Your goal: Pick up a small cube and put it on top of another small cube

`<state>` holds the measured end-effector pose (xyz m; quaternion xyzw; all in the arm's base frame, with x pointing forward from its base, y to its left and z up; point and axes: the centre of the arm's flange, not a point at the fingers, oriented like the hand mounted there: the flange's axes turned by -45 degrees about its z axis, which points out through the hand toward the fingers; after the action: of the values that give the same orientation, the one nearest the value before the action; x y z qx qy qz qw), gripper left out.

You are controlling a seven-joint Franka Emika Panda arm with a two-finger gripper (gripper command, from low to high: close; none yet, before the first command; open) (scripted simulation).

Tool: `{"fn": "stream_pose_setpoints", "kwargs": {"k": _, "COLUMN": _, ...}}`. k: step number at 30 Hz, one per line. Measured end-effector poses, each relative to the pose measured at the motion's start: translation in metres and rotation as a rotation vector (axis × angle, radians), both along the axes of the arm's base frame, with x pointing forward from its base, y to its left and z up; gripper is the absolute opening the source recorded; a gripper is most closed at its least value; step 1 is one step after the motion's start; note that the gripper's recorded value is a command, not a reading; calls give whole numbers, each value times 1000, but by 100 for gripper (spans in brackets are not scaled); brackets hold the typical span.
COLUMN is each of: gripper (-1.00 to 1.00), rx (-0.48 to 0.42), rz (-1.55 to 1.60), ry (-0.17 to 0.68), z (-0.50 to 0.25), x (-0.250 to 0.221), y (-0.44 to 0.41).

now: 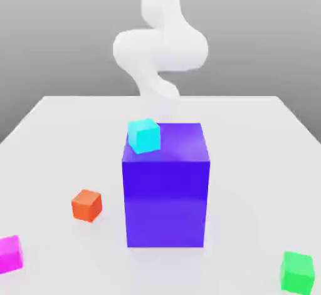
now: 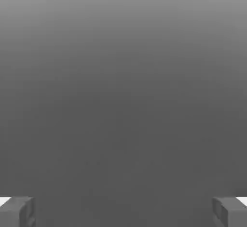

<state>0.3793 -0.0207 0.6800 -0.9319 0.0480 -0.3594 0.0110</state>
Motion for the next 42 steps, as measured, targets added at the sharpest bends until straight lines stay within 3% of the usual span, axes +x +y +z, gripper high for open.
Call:
{"fn": "stream_pose_setpoints", "kwargs": {"k": 7, "gripper": 0, "rx": 128, "rz": -219, "ry": 175, "z": -102, "x": 72, "y": -69}}
{"fn": "stream_pose_setpoints", "kwargs": {"k": 15, "gripper": 0, "rx": 254, "rz": -494, "ry": 358, "z": -237, "x": 106, "y": -156}}
{"fn": "stream_pose_setpoints", "kwargs": {"k": 23, "gripper": 0, "rx": 357, "rz": -800, "ry": 529, "z": -382, "x": 85, "y": -241}}
{"fn": "stream_pose_setpoints", "kwargs": {"k": 28, "gripper": 0, "rx": 402, "rz": -988, "ry": 634, "z": -471, "x": 48, "y": -280}}
{"fn": "stream_pose_setpoints", "kwargs": {"k": 32, "gripper": 0, "rx": 407, "rz": -1022, "ry": 652, "z": -530, "x": 41, "y": -287}}
{"fn": "stream_pose_setpoints", "kwargs": {"k": 33, "gripper": -100, "rx": 408, "rz": -1024, "ry": 653, "z": -544, "x": 40, "y": -287}}
{"fn": "stream_pose_setpoints", "kwargs": {"k": 42, "gripper": -100, "rx": 408, "rz": -1024, "ry": 653, "z": -527, "x": 40, "y": -287}}
